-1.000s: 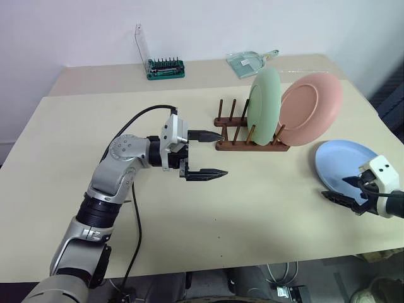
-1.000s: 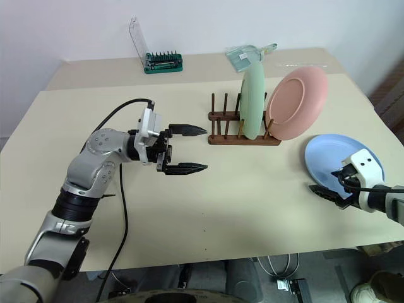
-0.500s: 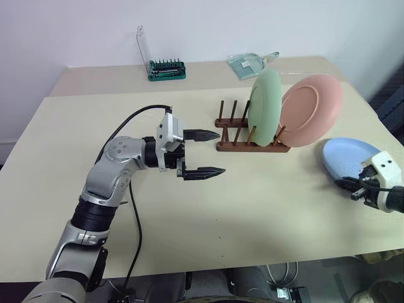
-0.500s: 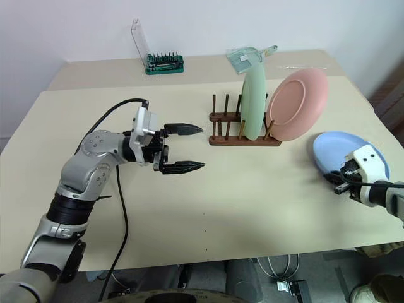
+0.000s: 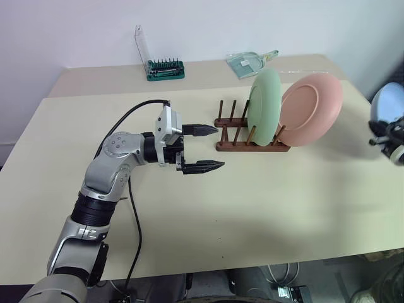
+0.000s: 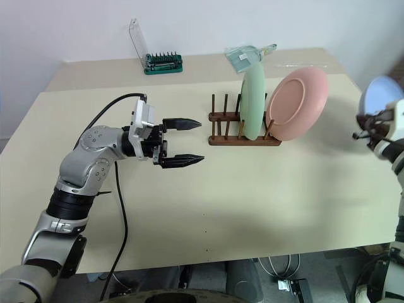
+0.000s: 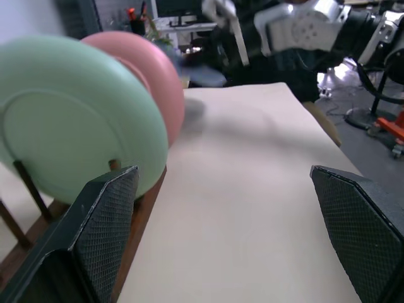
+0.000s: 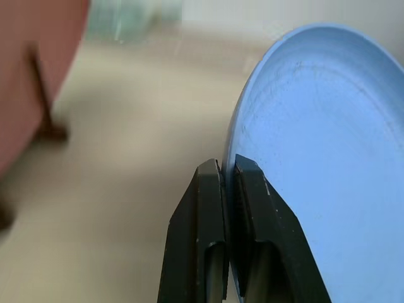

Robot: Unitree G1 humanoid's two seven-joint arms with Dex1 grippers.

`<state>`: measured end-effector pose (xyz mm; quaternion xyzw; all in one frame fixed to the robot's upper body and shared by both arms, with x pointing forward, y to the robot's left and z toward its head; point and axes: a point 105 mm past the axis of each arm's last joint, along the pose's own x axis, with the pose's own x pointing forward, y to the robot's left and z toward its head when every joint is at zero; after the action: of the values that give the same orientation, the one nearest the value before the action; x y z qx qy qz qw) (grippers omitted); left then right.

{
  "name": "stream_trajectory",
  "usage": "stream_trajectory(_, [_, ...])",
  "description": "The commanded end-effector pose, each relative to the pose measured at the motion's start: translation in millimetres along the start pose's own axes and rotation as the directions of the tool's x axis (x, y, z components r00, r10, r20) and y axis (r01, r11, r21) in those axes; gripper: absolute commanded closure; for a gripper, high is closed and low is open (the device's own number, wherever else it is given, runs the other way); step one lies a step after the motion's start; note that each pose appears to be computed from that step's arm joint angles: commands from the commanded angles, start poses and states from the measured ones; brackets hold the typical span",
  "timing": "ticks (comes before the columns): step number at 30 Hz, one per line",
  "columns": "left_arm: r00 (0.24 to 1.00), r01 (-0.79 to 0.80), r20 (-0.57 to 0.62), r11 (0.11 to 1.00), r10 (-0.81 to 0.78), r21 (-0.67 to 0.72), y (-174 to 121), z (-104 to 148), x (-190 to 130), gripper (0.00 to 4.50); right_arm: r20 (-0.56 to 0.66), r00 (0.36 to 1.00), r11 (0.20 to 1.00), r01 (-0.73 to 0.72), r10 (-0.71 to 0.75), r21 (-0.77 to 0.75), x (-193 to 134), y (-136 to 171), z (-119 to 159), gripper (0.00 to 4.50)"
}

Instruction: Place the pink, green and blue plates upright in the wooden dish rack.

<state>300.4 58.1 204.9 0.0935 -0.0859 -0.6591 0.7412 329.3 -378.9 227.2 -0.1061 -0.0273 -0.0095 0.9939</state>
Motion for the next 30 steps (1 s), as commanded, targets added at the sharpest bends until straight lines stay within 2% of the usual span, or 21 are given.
stream_trajectory(1, [0.999,-0.028,0.031,0.998,0.026,0.06,5.7,14.7,-4.7,0.0,0.238,0.971,0.995,-0.044,0.022,0.089,1.2,9.0,51.6,4.46])
stream_trajectory(2, [0.999,-0.034,0.031,0.997,0.032,0.064,6.4,14.9,-5.4,0.0,0.291,0.955,0.992,-0.084,0.053,0.095,1.8,17.0,64.9,4.46])
stream_trajectory(4, [0.999,-0.044,0.03,0.997,0.042,0.069,7.8,14.9,-6.7,0.0,0.359,0.927,0.993,-0.118,0.105,0.014,2.0,31.3,86.0,4.46])
stream_trajectory(10, [0.996,-0.089,0.023,0.992,0.087,0.087,14.6,15.7,-13.1,0.0,0.586,0.793,0.965,-0.254,0.166,0.07,0.6,59.1,154.8,4.46])
stream_trajectory(11, [0.995,-0.099,0.023,0.991,0.097,0.093,16.0,16.0,-14.3,0.0,0.622,0.766,0.947,-0.297,0.162,0.12,-0.2,61.7,165.0,4.46])
stream_trajectory(14, [0.991,-0.133,0.015,0.985,0.132,0.111,22.6,16.3,-19.8,0.0,0.72,0.689,0.81,-0.466,0.08,0.356,-0.9,60.8,192.2,4.46])
stream_trajectory(15, [0.99,-0.142,0.011,0.983,0.141,0.119,24.7,16.1,-21.9,0.0,0.732,0.677,0.775,-0.5,0.07,0.388,-0.6,62.0,196.3,4.46])
stream_trajectory(18, [0.984,-0.178,-0.004,0.975,0.18,0.136,35.9,17.0,-31.8,0.0,0.765,0.634,0.671,-0.618,0.116,0.411,2.4,83.4,208.2,4.46])
stream_trajectory(22, [0.974,-0.224,0.002,0.964,0.226,0.141,49.9,23.0,-44.5,0.0,0.824,0.539,0.52,-0.762,0.177,0.386,3.9,122.9,227.4,4.46])
stream_trajectory(25, [0.97,-0.241,-0.001,0.958,0.244,0.158,52.4,25.2,-49.0,0.0,0.832,0.512,0.388,-0.826,0.215,0.408,6.2,142.6,227.3,4.46])
stream_trajectory(27, [0.966,-0.254,-0.006,0.954,0.259,0.162,53.0,25.2,-53.0,0.0,0.802,0.509,0.294,-0.855,0.312,0.428,7.9,168.0,217.3,4.46])
stream_trajectory(30, [0.965,-0.259,-0.007,0.953,0.263,0.157,50.6,25.5,-55.9,0.0,0.775,0.499,0.233,-0.866,0.387,0.442,4.3,190.5,206.9,4.46])
